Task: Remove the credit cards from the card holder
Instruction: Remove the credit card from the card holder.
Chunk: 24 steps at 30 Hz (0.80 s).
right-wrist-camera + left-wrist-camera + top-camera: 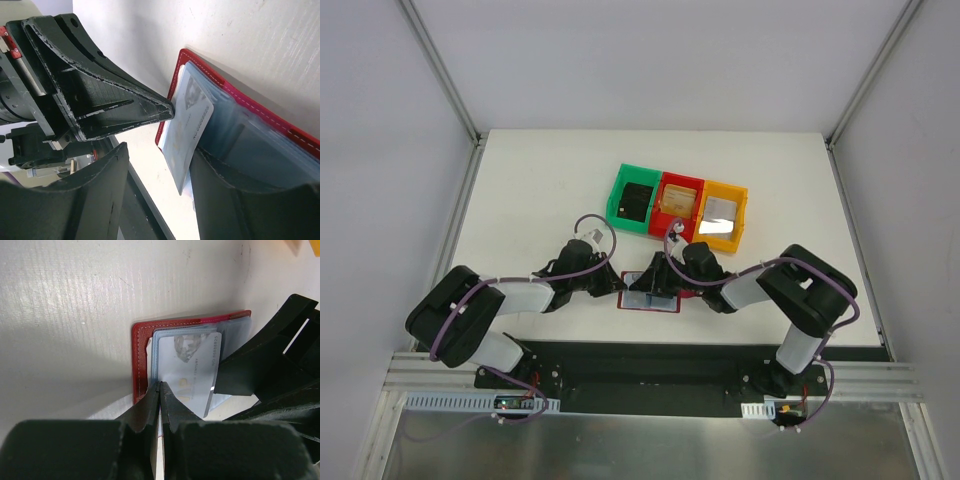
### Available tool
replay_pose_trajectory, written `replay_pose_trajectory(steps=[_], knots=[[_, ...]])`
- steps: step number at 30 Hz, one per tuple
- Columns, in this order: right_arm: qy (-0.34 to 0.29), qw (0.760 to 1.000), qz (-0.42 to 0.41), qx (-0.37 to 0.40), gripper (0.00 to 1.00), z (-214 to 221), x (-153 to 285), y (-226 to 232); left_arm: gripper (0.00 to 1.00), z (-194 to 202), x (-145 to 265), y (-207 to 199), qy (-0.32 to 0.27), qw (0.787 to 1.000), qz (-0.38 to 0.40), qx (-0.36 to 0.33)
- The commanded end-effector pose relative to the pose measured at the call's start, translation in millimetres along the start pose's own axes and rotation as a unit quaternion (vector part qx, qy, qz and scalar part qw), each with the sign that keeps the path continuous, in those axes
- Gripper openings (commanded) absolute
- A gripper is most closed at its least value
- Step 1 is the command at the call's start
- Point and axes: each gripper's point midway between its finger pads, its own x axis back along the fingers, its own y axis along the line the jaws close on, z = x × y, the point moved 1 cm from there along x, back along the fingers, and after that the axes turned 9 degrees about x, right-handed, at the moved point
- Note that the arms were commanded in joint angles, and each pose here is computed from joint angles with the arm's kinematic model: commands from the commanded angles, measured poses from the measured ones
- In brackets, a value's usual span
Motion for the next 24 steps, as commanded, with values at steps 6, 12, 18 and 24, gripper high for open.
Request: replay_pose_trajectory(steps=[6,12,18,24], knots=[[-0.019,0.999,-0.048,0.013,0.51,-14.1,1.9,22.6,0.00,7.4,0.6,16.4,0.005,0.999,-0.031,-0.006],[-0.020,0.999,-0.045,0.014,0.49,-13.6,5.1,20.1,0.00,5.1,2.2,17.8,-0.002,0.999,-0.036,-0.006],[-0.021,0.999,-0.043,0.012,0.49,-13.0,7.4,18.0,0.04,3.1,4.9,15.7,-0.009,0.999,-0.034,-0.007],[-0.020,0.999,-0.042,0.013,0.47,-11.7,9.1,17.1,0.13,2.9,6.3,15.8,-0.009,0.999,-0.036,-0.008]])
